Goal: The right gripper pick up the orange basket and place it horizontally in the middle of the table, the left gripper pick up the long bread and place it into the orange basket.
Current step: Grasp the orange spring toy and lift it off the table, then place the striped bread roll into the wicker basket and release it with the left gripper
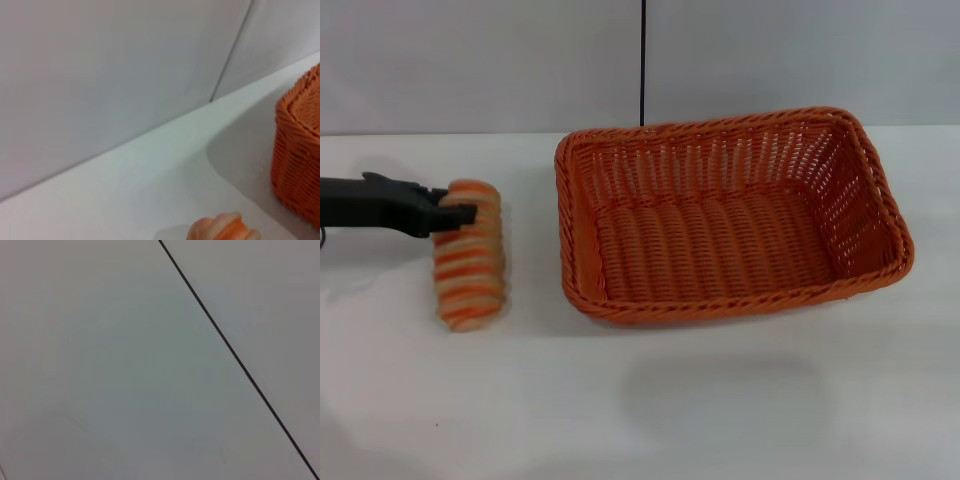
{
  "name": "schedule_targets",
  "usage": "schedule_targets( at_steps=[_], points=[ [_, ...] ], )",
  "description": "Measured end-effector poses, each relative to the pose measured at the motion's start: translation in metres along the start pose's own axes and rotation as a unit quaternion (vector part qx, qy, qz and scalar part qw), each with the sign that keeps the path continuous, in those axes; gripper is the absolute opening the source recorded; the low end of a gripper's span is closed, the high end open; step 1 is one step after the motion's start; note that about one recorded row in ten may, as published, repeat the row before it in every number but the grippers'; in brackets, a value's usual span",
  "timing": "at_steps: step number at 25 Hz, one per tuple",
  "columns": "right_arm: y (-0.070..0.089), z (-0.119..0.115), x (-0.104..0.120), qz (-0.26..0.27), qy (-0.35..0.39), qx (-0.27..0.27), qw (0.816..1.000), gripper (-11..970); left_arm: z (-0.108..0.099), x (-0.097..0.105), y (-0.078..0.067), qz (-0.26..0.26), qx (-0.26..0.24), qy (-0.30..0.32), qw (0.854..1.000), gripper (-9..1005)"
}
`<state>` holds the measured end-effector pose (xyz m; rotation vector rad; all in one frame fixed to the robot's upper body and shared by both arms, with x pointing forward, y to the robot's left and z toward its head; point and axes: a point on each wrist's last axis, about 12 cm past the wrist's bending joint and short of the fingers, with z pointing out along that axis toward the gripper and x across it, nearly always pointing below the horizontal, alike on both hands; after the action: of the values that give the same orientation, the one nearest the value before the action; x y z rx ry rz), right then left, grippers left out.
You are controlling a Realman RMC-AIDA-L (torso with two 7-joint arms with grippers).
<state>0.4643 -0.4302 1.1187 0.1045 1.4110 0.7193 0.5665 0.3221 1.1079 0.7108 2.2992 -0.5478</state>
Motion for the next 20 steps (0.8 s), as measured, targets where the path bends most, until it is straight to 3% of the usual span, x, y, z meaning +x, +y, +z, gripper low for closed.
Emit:
schedule_targets(
  at_steps=[15,16,17,18,20],
  points=[
    [0.002,0.003,-0.003,0.0,-0.015,-0.007,1.0,634,-0.035,-0.032,0.003,0.023,-0.024,-0.044,0.998,334],
    [0.002,0.004,-0.004,0.0,-0.017,-0.01,1.0,634,-0.051,-0.056,-0.004,0.024,-0.002,-0.085,0.996,328],
    [0.002,0.004,-0.004,0.0,-0.017,-0.01,1.0,634,-0.051,-0.056,-0.004,0.024,-0.002,-0.085,0.996,322],
    [0.002,0.006,-0.004,0.0,-0.018,-0.011,1.0,634,-0.057,-0.069,-0.01,0.022,0.02,-0.108,0.994,316],
    [0.003,0.009,-0.004,0.0,-0.019,-0.015,1.0,634,-0.057,-0.069,-0.01,0.022,0.02,-0.108,0.994,303]
  ],
)
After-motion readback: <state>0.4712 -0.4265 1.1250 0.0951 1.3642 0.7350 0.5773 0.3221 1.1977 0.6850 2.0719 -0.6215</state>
